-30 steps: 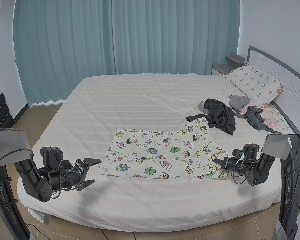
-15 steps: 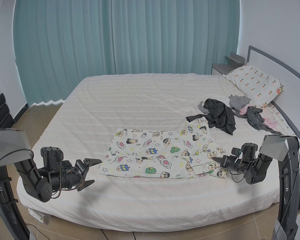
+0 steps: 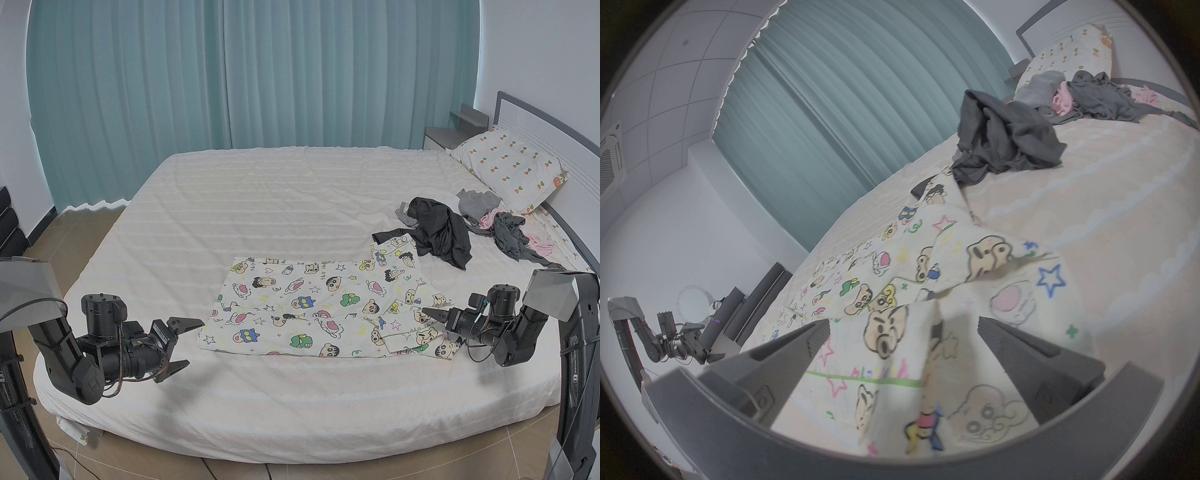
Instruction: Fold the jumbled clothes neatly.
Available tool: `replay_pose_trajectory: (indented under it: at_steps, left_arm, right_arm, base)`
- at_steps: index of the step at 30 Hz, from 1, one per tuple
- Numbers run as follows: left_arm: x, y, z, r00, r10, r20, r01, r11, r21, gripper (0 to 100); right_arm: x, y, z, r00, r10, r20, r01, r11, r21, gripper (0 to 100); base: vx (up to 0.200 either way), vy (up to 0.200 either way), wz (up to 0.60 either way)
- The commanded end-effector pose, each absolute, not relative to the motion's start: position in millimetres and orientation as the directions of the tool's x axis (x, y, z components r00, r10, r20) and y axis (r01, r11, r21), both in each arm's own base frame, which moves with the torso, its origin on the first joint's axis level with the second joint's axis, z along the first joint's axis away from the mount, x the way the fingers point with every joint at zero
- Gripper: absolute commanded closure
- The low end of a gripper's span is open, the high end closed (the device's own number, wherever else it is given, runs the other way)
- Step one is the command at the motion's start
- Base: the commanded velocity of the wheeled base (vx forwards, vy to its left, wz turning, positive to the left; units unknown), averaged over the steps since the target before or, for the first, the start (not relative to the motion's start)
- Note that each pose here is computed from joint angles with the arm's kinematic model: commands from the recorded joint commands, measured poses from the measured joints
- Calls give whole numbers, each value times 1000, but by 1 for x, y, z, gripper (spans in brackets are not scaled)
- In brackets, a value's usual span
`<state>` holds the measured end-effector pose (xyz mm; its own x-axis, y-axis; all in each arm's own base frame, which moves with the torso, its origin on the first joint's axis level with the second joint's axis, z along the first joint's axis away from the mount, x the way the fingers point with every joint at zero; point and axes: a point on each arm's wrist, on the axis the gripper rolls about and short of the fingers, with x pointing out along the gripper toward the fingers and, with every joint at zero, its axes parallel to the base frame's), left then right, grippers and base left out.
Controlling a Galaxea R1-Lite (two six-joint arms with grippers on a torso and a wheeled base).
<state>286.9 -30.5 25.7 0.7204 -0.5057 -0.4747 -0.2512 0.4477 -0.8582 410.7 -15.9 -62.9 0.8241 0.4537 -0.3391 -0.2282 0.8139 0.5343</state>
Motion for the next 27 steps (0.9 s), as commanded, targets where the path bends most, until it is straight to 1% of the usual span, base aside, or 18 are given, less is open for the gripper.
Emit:
replay_pose_trajectory:
  at_steps: [1, 3, 4, 6, 8, 9, 11, 12, 13, 16, 18, 21, 27]
  left_arm:
    - [287, -31, 25, 719, -506, -477, -254, 448, -857, 0]
    - [287, -31, 25, 719, -506, -477, -254, 448, -857, 0]
    - [287, -31, 25, 719, -506, -477, -254, 448, -857, 0]
    - [287, -31, 25, 719, -506, -477, -254, 448, -857, 0]
    - [287, -31, 25, 718, -507, -477, -253, 448, -857, 0]
    - [287, -31, 24, 718, -507, -478, -254, 448, -857, 0]
    - [287, -31, 24, 718, -507, -478, -254, 448, -857, 0]
    - [287, -31, 24, 718, -507, -478, -254, 448, -857, 0]
    - [287, -31, 24, 717, -507, -479, -256, 448, -857, 0]
    - [287, -31, 24, 717, -507, -479, -255, 449, -856, 0]
    - [287, -31, 24, 716, -508, -479, -254, 450, -856, 0]
    - [287, -31, 24, 715, -508, -480, -254, 451, -856, 0]
    - [286, -34, 22, 717, -498, -488, -260, 459, -850, 0]
  right_arm:
    - [404, -21, -51, 872, 383, -305, -185, 835, 518, 0]
    - [404, -21, -50, 875, 380, -300, -184, 834, 520, 0]
    - [399, -15, -43, 894, 364, -261, -182, 829, 529, 0]
    - [395, -9, -41, 899, 364, -244, -191, 826, 531, 0]
    - [386, 5, -37, 899, 383, -214, -225, 821, 524, 0]
    - [383, 7, -37, 896, 388, -217, -228, 819, 526, 0]
    - [372, 24, -40, 873, 429, -233, -255, 808, 531, 0]
    - [372, 25, -40, 872, 430, -234, -256, 807, 532, 0]
    - [368, 35, -43, 856, 454, -248, -270, 801, 535, 0]
    - [365, 44, -48, 838, 474, -268, -277, 795, 540, 0]
    - [364, 44, -51, 833, 477, -280, -272, 795, 543, 0]
    - [362, 48, -68, 811, 479, -334, -244, 798, 551, 0]
    - [371, 34, -69, 820, 445, -359, -195, 808, 556, 0]
  base:
    - [0, 0, 0]
    - [0, 0, 0]
    - [0, 0, 0]
    - [0, 0, 0]
    - [0, 0, 0]
    - [0, 0, 0]
    - [0, 0, 0]
    - [0, 0, 0]
    - [0, 0, 0]
    - [0, 0, 0]
    - [0, 0, 0]
    - [0, 0, 0]
    - [0, 0, 0]
